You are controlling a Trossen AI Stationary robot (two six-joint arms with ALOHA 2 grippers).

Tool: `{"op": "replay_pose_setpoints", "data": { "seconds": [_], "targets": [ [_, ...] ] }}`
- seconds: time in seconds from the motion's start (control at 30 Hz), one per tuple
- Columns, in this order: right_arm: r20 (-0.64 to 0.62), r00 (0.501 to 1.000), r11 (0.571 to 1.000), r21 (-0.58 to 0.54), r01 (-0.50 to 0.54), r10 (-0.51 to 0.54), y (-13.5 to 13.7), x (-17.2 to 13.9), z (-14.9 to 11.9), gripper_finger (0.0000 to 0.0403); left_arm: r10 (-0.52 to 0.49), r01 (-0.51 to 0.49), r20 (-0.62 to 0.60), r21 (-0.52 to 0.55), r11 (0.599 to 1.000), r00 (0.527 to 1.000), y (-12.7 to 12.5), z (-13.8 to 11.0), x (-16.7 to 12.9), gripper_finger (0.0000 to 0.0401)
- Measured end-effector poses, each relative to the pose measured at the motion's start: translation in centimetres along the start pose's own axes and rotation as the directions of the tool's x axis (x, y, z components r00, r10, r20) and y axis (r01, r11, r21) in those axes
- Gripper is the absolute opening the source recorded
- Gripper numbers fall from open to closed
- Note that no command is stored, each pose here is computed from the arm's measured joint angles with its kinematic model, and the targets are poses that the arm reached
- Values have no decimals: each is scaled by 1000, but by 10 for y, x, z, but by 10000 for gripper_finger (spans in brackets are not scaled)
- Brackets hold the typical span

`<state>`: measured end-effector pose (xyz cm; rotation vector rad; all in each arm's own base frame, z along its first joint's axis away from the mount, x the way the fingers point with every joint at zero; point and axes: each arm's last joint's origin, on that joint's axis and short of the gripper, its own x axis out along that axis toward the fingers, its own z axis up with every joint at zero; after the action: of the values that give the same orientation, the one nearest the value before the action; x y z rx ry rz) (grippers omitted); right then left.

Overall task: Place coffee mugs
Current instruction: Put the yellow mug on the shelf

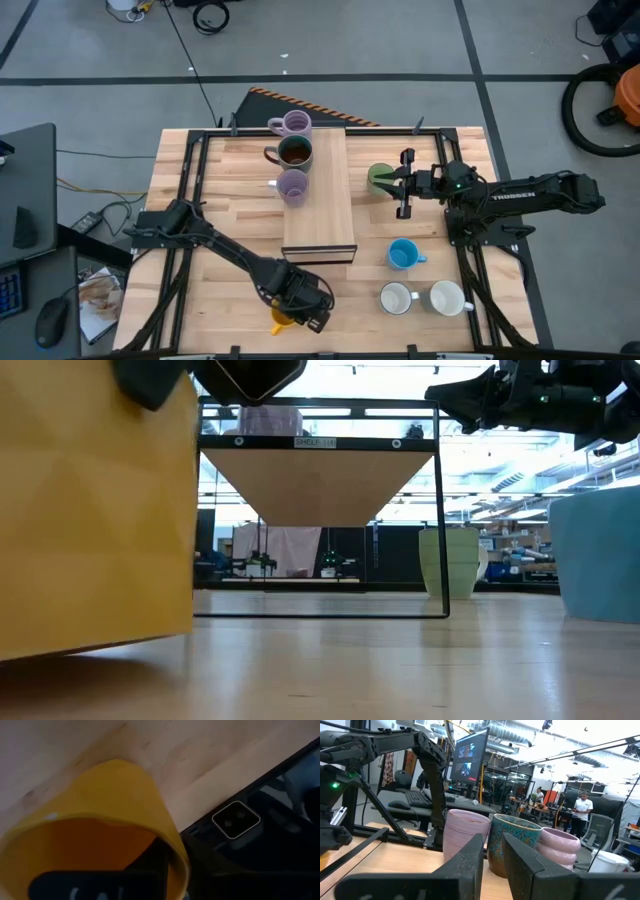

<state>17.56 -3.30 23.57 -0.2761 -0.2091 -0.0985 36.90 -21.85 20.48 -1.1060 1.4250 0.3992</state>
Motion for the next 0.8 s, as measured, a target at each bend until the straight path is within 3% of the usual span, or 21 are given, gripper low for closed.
{"op": "replay_pose_setpoints", "data": {
  "seconds": [0.27,0.6,0.8],
  "targets": [
    [2,1000,1000,0,0,0,0,0,0,77,39,-36,-31,102,994,999,6,-5,-11,39],
    [0,1000,1000,0,-4,4,0,0,0,77,261,-254,-24,165,953,965,32,-17,-34,38],
    [-8,1000,1000,11,-20,20,1,0,-1,77,240,-227,-17,263,938,971,33,-23,-54,38]
  ]
}}
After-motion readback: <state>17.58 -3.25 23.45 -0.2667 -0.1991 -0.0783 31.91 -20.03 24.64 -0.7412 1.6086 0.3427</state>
